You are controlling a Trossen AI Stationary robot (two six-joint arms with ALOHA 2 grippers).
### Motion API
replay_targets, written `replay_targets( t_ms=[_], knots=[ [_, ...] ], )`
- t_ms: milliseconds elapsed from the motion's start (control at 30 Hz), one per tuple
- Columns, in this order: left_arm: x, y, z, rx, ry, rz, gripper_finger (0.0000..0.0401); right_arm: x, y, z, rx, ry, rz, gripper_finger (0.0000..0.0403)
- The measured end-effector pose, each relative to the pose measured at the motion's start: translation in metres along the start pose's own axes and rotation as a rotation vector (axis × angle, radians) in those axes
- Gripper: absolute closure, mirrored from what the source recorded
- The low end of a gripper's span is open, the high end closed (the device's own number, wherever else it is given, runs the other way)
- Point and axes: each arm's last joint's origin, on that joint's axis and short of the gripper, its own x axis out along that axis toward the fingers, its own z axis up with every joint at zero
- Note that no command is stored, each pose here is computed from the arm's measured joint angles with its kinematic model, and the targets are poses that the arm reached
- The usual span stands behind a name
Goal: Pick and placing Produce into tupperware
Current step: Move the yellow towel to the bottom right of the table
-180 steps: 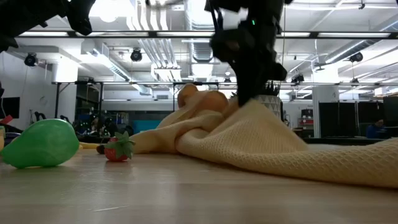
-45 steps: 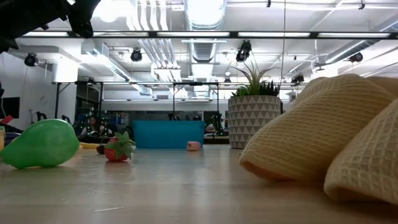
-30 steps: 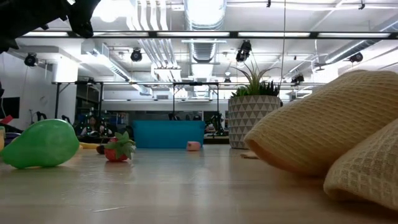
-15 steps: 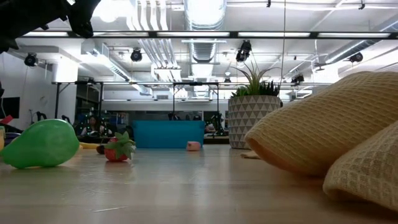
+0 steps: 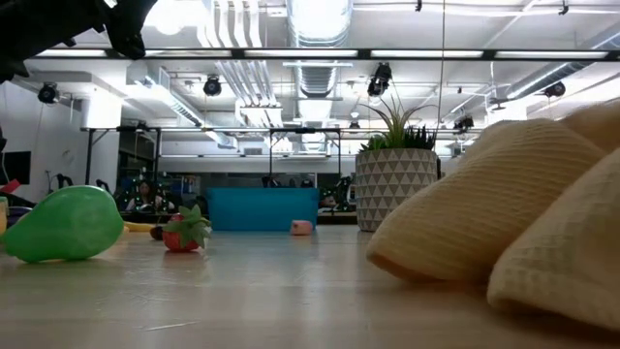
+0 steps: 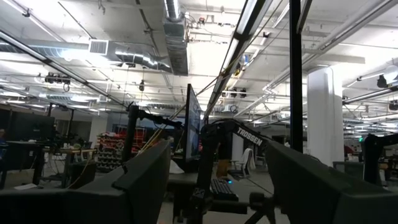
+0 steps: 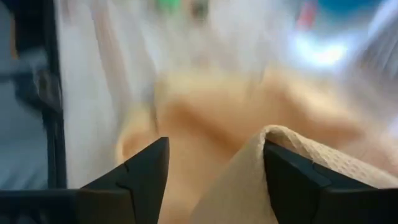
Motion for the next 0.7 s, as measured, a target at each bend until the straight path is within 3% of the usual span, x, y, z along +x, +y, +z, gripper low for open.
replay_targets(
  t_ms=[133,300,400,600,700],
  knots=[
    [0.000,0.000,0.000,0.000,0.001,0.000,0.0151,-0.009,0.006,0.018,-0.090,-0.152,-0.018,0.0177],
    [-0.001,0.000,-0.002,0.000,0.006,0.000,0.0151,-0.023,0.015,0.037,-0.105,-0.173,0.021,0.0177],
    [-0.002,0.000,-0.004,-0.001,0.013,0.000,0.0151,-0.030,0.017,0.044,-0.094,-0.083,0.068,0.0177],
    [-0.002,0.000,-0.004,-0.001,0.013,0.001,0.0151,-0.036,0.012,0.040,0.035,0.238,0.103,0.0177],
    [-0.002,0.000,-0.004,-0.001,0.012,0.001,0.0151,-0.038,0.013,0.042,0.040,0.260,0.115,0.0177]
  ],
)
